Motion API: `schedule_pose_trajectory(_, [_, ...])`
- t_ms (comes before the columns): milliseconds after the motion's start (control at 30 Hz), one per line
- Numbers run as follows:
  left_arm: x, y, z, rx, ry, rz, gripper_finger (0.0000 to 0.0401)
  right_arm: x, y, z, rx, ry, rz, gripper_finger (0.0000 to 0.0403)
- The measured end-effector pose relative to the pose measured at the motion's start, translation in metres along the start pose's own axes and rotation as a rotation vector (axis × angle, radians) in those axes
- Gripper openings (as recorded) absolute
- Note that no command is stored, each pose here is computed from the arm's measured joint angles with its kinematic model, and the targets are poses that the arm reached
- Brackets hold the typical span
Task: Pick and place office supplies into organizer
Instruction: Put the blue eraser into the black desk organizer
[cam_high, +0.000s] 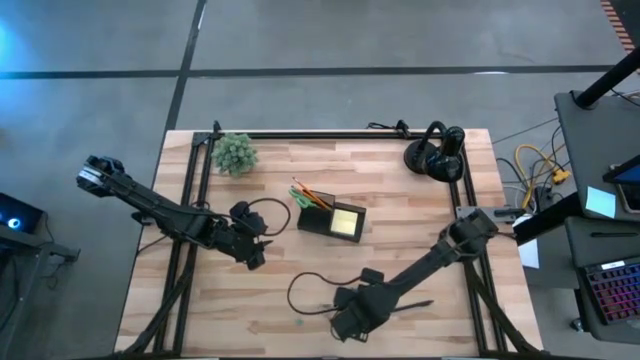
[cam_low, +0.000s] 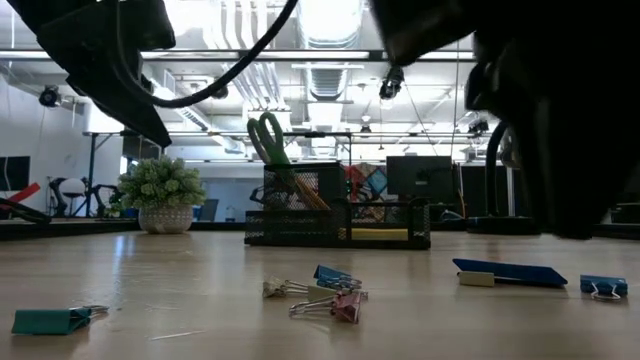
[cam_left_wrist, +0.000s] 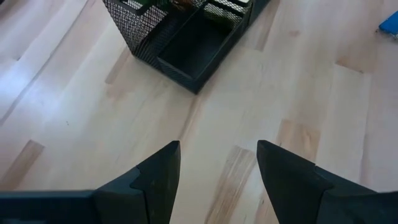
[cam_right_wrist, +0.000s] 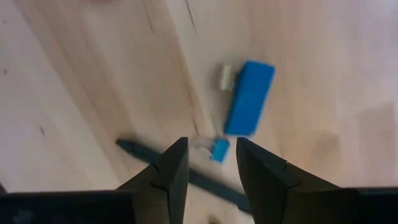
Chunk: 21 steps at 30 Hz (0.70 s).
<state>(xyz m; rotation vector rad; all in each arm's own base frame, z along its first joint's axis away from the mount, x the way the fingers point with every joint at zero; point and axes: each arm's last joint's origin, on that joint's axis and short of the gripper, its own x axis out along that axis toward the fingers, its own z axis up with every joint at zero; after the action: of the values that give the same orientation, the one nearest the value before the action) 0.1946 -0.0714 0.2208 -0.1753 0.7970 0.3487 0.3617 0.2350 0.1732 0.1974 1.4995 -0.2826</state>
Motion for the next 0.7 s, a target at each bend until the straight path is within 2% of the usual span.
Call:
schedule_pose_trajectory(333, [0.001,0.0,-0.001,0.009,0.002,0.002,0.0199,0.018,-0.01,0.001,-0.014,0.027,-0.016,0.0125])
schedule_pose_trajectory(700, [0.005,0.003,-0.009,0.02,0.021,0.02,0.0199,0.026,-0.012,0.007,-0.02,-0.024,-0.013,0.0124])
